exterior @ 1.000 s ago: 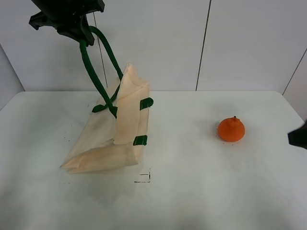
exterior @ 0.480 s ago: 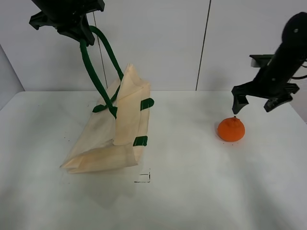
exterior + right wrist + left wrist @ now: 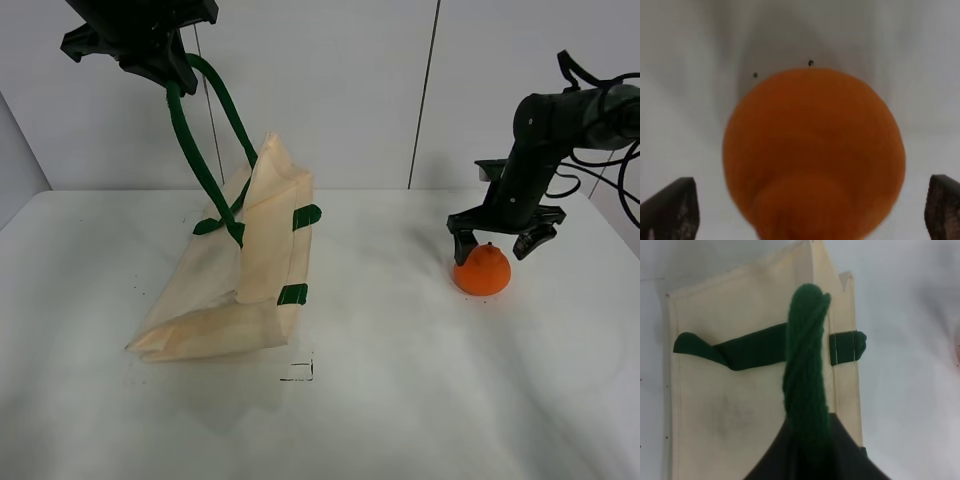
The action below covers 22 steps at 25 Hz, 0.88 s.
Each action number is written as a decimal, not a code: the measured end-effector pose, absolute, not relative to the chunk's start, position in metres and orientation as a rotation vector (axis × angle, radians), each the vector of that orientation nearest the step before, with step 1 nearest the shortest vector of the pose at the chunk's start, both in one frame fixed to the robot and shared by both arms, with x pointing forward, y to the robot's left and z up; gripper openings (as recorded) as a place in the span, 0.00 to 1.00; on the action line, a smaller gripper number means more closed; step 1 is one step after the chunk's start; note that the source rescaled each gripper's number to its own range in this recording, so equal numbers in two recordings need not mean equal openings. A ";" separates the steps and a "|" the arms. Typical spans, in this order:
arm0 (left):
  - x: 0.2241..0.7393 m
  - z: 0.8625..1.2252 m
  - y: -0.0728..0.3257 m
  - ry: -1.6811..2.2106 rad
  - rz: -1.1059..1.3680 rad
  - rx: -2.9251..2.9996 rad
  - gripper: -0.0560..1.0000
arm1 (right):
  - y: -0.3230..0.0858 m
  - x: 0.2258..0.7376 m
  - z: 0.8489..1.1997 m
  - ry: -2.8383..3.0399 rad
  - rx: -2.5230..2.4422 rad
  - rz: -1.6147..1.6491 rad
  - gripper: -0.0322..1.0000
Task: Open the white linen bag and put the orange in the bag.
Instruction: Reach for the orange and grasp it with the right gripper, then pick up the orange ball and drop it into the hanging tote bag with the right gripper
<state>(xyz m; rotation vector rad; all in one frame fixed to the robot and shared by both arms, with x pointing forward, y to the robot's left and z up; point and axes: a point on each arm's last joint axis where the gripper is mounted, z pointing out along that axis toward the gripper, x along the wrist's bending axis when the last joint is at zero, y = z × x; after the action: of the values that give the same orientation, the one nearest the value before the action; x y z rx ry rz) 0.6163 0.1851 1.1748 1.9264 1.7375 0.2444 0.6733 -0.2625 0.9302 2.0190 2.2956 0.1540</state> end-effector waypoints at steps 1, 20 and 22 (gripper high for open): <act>0.616 1.175 0.185 1.738 0.244 1.926 0.05 | -0.263 0.675 0.925 2.296 2.018 0.151 1.00; 0.616 1.176 0.185 1.735 0.246 1.926 0.05 | -0.258 0.677 0.940 2.284 2.002 0.288 0.03; 0.614 1.178 0.186 1.731 0.250 1.922 0.05 | -0.252 0.677 0.969 2.277 1.989 0.421 0.03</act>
<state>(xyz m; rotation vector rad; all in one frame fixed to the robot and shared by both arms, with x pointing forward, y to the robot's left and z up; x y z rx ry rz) 0.6140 0.1857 1.1782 1.9218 1.7309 0.2504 0.6771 -0.2521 0.9690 1.9893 2.2770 0.4212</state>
